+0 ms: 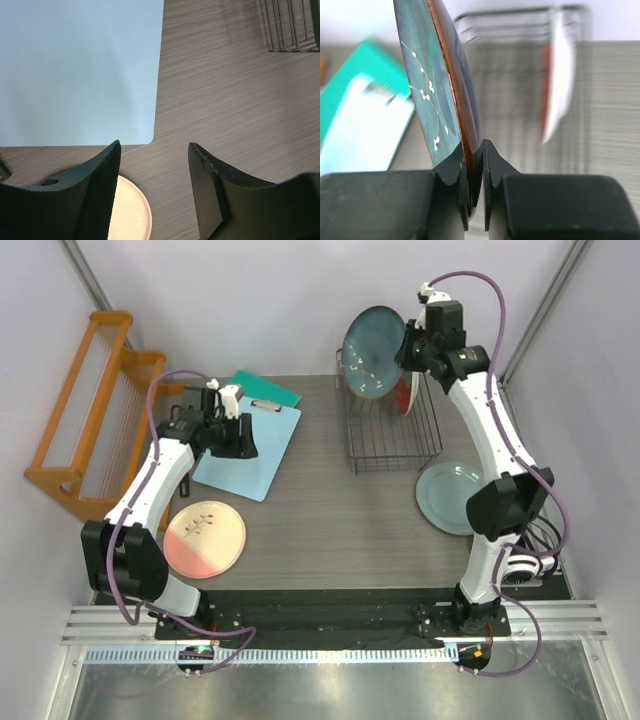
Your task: Load the plates into the dish rack
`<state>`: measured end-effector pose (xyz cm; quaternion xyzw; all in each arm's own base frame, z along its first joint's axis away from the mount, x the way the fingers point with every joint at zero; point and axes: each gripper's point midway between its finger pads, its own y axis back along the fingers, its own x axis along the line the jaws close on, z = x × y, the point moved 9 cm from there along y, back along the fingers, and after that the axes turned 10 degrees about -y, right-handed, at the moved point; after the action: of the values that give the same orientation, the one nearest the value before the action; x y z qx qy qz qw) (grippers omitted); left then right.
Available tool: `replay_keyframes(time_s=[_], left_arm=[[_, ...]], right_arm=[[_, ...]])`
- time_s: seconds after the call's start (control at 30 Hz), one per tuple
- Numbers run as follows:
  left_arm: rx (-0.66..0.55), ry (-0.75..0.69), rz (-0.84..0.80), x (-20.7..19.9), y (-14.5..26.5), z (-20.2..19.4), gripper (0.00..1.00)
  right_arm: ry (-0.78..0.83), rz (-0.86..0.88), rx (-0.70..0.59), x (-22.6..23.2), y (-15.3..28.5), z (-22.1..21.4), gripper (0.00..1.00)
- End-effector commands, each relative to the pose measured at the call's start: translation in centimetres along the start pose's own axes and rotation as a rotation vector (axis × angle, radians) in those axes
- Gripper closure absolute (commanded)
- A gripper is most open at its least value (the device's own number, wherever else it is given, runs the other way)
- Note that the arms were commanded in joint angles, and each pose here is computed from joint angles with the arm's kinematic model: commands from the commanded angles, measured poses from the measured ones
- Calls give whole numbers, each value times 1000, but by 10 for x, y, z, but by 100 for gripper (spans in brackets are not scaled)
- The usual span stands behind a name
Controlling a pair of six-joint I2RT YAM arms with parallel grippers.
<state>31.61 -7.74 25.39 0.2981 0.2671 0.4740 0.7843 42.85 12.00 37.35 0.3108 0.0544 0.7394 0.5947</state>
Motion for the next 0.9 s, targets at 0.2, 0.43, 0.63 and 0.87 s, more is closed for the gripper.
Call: replay_keyframes(time_s=[0.2, 0.43, 0.63, 0.87], left_arm=[[-23, 10, -13, -4, 0, -15, 43], [-9, 24, -35, -4, -6, -17, 43], [-11, 31, -52, -5, -9, -15, 43], [-19, 34, -60, -6, -10, -14, 43]], right_arm=[[41, -240, -584, 49, -3, 73, 99], [157, -403, -630, 53, -20, 66, 99], [224, -526, -611, 41, -30, 61, 99], [286, -592, -563, 32, -48, 49, 99]])
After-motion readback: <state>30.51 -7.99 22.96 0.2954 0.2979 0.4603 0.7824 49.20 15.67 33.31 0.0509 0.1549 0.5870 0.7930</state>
